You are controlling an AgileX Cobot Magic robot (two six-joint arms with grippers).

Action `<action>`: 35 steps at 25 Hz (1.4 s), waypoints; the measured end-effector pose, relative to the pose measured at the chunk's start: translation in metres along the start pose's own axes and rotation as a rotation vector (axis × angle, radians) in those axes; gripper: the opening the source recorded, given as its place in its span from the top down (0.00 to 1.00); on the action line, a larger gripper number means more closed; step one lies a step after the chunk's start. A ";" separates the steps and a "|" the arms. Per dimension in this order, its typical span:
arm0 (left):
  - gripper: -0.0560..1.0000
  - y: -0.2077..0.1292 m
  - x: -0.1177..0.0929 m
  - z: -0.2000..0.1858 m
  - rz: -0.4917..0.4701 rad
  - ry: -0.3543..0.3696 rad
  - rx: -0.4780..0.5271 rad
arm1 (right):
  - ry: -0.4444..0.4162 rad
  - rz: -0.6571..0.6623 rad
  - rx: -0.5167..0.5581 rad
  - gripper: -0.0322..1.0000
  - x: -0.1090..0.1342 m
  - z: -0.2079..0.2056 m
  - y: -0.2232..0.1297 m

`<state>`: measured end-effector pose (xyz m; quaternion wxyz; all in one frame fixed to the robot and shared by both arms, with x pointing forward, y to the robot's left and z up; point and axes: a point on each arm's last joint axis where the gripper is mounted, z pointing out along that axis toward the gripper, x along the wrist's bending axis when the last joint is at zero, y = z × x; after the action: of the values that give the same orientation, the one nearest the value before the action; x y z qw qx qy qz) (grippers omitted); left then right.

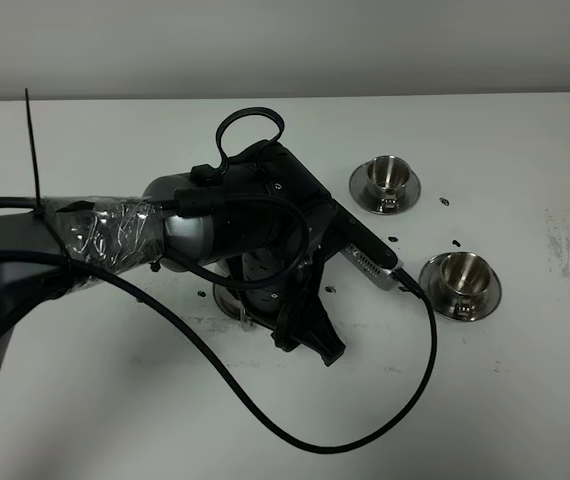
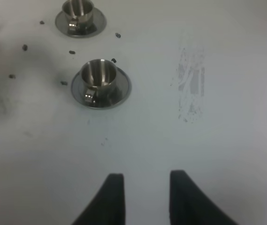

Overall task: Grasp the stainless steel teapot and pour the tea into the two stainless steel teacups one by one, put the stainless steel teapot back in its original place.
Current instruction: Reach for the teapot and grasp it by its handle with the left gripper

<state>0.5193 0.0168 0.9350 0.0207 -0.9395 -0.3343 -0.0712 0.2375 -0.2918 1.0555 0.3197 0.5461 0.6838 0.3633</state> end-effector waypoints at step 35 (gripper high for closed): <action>0.51 -0.013 0.008 -0.002 -0.029 0.131 0.145 | 0.000 -0.001 0.000 0.75 0.000 0.000 0.000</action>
<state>0.5168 0.0316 0.9384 0.1096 -0.9240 -0.3500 -0.1082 0.2375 -0.2918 1.0555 0.3199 0.5458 0.6840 0.3632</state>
